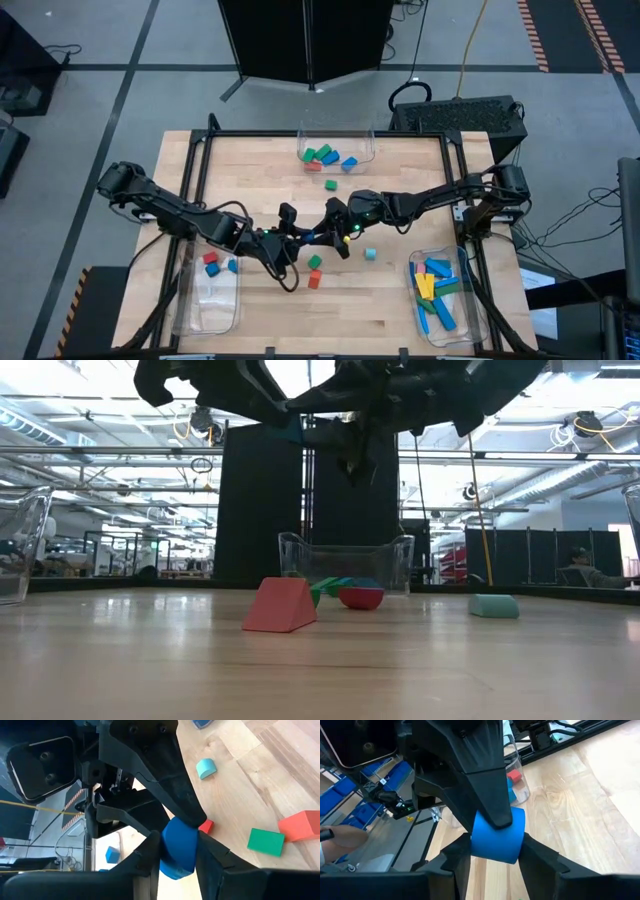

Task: Sort blocks by size
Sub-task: Put the dark blue half circle block into the bottom left transparent bin, then put the green half circle block into the bottom left transparent bin

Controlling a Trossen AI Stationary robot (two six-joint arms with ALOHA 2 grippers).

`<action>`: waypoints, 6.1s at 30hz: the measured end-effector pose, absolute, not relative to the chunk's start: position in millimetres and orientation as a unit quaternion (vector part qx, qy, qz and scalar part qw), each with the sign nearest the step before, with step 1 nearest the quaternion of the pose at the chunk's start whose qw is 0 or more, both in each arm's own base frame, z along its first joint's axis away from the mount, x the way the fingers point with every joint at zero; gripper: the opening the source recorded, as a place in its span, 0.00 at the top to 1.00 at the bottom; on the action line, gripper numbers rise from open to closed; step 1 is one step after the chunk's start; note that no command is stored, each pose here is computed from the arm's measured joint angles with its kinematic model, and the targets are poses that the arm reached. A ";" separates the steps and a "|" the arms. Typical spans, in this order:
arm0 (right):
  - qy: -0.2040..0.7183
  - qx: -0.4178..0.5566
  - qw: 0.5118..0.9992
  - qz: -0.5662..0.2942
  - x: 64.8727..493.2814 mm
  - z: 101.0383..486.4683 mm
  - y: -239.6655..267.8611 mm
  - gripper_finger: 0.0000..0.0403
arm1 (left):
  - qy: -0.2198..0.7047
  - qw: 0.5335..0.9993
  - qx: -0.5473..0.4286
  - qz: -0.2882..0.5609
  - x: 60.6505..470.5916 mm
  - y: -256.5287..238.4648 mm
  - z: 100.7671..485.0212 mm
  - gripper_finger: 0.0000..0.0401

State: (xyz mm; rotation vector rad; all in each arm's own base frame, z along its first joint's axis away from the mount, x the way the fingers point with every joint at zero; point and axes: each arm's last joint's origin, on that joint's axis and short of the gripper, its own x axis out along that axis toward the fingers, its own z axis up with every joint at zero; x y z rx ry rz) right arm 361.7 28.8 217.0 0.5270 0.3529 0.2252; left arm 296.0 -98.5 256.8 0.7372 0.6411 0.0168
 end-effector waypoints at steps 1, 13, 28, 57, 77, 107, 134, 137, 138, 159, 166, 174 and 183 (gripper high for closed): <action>0.173 0.260 0.944 0.110 361.7 217.0 28.8 0.65 | 0.308 0.883 0.354 0.008 296.0 -98.4 256.8 0.79; 0.170 0.240 0.954 0.062 362.1 215.0 23.0 0.53 | 0.378 0.875 0.295 0.072 254.6 -106.3 261.6 0.79; 0.247 0.058 0.948 -0.191 351.9 194.3 -7.9 0.50 | 0.586 0.803 0.078 0.076 183.9 -119.0 250.3 0.79; 0.373 -0.036 0.898 -0.231 361.8 106.7 -58.4 0.48 | 0.660 0.739 -0.040 0.127 136.4 -149.4 248.5 0.79; 0.391 -0.056 0.888 -0.236 352.8 123.2 -70.8 0.35 | 0.679 0.722 -0.083 0.107 133.3 -149.1 204.5 0.79; 0.359 -0.036 0.905 -0.224 353.7 122.5 -101.7 0.35 | 0.692 0.696 -0.080 0.173 123.6 -138.7 237.9 0.46; 0.367 -0.147 0.876 -0.277 355.7 125.6 -97.7 0.35 | 0.572 0.792 -0.034 0.210 129.4 -131.0 273.3 0.46; 0.373 -0.140 0.877 -0.269 354.3 124.6 -100.6 0.35 | 0.572 0.791 -0.031 0.212 129.0 -130.4 273.4 0.46; 0.373 -0.135 0.879 -0.266 354.2 124.6 -100.3 0.35 | 0.572 0.792 -0.030 0.213 129.0 -130.3 273.4 0.46; 0.416 -0.187 0.863 -0.217 357.2 117.1 -42.2 0.35 | 0.543 0.809 -0.017 0.226 130.5 -129.0 274.3 0.46; 0.377 -0.055 0.872 -0.306 355.5 117.7 -53.4 0.35 | 0.541 0.810 -0.016 0.227 130.7 -129.0 274.4 0.46; 0.330 0.085 0.858 -0.384 356.0 102.5 -37.3 0.35 | 0.529 0.817 -0.015 0.229 131.8 -129.3 274.7 0.46; 0.238 0.179 0.853 -0.428 369.7 57.6 -30.6 0.35 | 0.522 0.823 -0.021 0.225 132.2 -132.3 274.1 0.46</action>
